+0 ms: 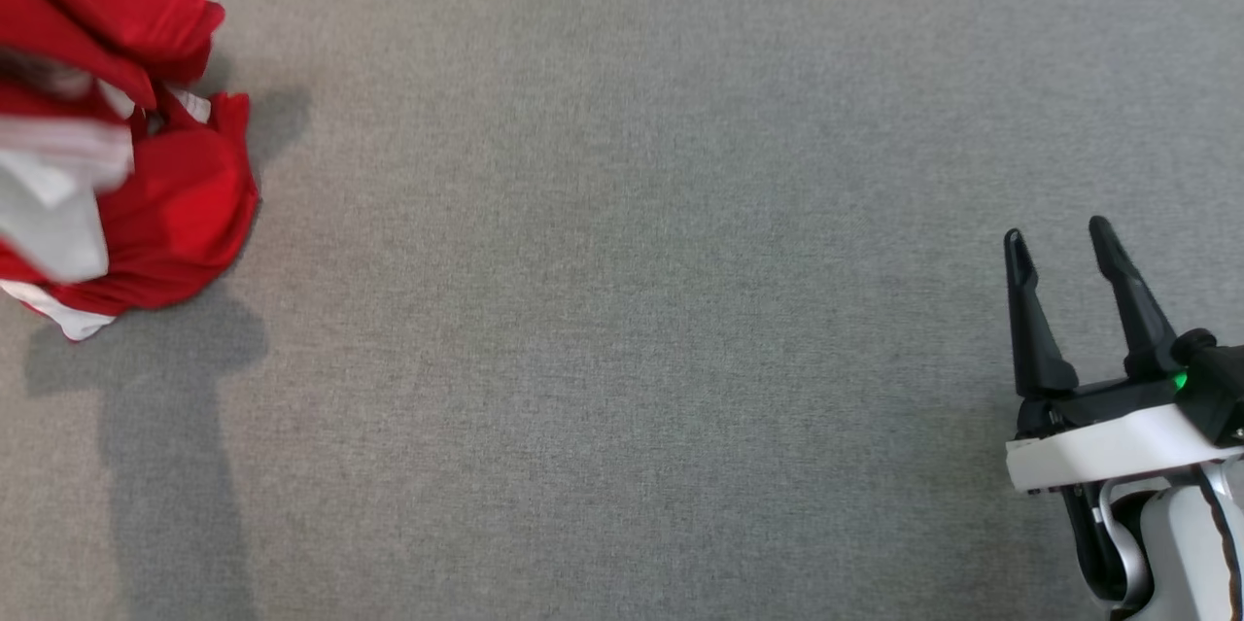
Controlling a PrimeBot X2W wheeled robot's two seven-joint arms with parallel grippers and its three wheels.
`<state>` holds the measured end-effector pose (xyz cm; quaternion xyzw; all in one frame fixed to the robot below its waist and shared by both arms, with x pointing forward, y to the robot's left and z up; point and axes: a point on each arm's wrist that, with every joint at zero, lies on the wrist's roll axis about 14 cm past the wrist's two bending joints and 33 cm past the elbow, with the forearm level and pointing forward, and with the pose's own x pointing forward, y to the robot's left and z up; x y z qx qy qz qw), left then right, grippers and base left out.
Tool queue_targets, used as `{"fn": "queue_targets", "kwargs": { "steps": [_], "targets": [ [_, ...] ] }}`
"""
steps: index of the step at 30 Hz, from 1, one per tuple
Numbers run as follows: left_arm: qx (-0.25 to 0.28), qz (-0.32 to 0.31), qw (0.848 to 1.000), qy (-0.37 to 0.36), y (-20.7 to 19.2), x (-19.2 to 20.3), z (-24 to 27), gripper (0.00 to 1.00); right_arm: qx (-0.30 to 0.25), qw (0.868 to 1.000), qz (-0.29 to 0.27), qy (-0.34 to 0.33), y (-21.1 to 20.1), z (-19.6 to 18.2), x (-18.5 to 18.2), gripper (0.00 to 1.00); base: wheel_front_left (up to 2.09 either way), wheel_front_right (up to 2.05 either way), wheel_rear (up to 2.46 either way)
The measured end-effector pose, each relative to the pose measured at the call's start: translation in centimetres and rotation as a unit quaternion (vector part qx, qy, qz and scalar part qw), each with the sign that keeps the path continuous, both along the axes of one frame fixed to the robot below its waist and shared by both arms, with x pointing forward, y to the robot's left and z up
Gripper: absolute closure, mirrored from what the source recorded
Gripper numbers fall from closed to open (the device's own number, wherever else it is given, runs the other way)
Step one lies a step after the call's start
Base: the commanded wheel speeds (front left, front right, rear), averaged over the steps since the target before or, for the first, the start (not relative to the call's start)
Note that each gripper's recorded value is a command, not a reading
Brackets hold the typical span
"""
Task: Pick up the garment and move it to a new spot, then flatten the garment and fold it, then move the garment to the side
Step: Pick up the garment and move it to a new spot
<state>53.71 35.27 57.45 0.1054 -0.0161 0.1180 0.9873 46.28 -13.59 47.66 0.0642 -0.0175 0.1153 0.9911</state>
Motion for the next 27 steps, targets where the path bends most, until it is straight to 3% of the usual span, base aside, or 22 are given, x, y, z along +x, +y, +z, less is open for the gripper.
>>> {"fn": "queue_targets", "kwargs": {
  "steps": [6,8,9,12,21,27],
  "targets": [
    [0.037,-0.088,0.988,-0.124,-5.5,1.5,10.9,1.0,0.017,1.0,-0.018,-0.01,-0.5,1.4,-1.3,0.0,0.0,0.0,0.0],
    [0.038,-0.143,0.975,-0.168,-10.3,2.3,14.9,1.0,0.021,0.999,-0.035,-0.006,-1.4,1.5,-2.2,0.0,0.0,0.0,0.0],
    [0.038,-0.143,0.975,-0.168,-10.3,2.3,14.9,1.0,0.021,0.999,-0.035,-0.006,-1.4,1.5,-2.2,0.0,0.0,0.0,0.0],
    [0.036,-0.218,0.955,-0.198,-17.0,2.7,17.9,1.0,0.028,0.998,-0.06,-0.008,-2.9,1.9,-3.2,0.0,0.0,0.0,0.0],
    [-0.013,-0.374,0.902,-0.215,-32.0,2.1,18.7,1.0,0.025,0.991,-0.134,-0.007,-7.7,2.3,-6.5,0.0,0.0,0.0,0.0],
    [-0.059,-0.442,0.877,-0.18,-38.8,0.6,14.6,1.0,0.02,0.982,-0.185,-0.004,-10.9,2.4,-8.9,0.0,0.0,0.0,0.0]
  ]
}}
